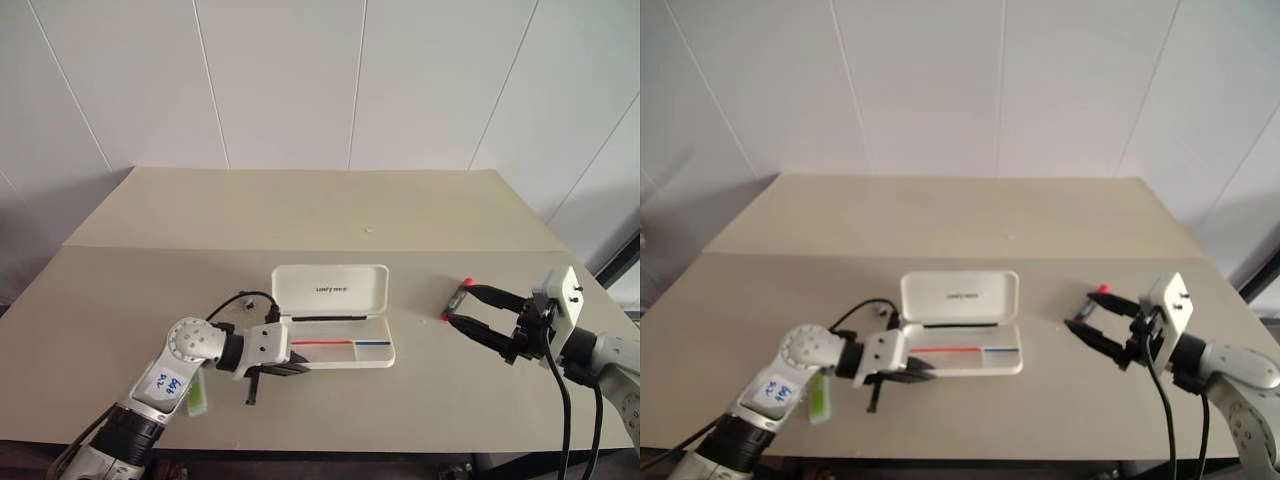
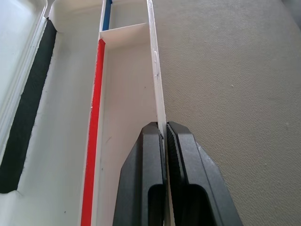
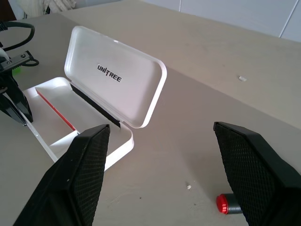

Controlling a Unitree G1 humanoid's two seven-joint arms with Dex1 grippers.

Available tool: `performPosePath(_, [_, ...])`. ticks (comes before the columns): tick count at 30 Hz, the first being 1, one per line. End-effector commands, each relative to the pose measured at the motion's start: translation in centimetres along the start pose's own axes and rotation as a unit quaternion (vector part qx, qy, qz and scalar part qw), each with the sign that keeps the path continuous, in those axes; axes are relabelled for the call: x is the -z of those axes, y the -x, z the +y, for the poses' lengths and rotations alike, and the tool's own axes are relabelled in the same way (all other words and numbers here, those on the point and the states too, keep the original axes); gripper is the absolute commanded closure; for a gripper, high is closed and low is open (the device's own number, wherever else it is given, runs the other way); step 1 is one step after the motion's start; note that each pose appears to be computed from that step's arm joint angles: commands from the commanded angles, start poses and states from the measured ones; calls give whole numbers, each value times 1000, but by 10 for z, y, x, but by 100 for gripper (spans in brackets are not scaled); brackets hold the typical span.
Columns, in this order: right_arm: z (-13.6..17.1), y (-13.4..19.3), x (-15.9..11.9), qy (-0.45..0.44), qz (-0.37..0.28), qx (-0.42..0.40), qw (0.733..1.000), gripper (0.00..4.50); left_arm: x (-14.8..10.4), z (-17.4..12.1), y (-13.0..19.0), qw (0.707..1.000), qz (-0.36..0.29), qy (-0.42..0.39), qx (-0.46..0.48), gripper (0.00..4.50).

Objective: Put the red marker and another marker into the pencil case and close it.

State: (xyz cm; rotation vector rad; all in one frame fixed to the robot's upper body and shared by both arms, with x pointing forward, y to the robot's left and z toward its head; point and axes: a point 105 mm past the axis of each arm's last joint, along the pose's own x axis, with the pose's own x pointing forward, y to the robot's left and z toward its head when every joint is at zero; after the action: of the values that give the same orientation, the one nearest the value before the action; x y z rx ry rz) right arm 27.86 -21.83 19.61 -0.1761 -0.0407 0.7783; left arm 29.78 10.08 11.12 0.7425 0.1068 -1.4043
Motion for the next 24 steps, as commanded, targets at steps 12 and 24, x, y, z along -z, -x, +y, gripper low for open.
performPosePath(12, [3, 1, -9, 17, -17, 0, 1000, 0, -21, 0, 3, 999, -30, -23, 6, 2])
performPosePath(24, [-15, -15, 30, -2, 7, 129, 992, 0, -39, 1, 18, 997, -76, 21, 2, 2])
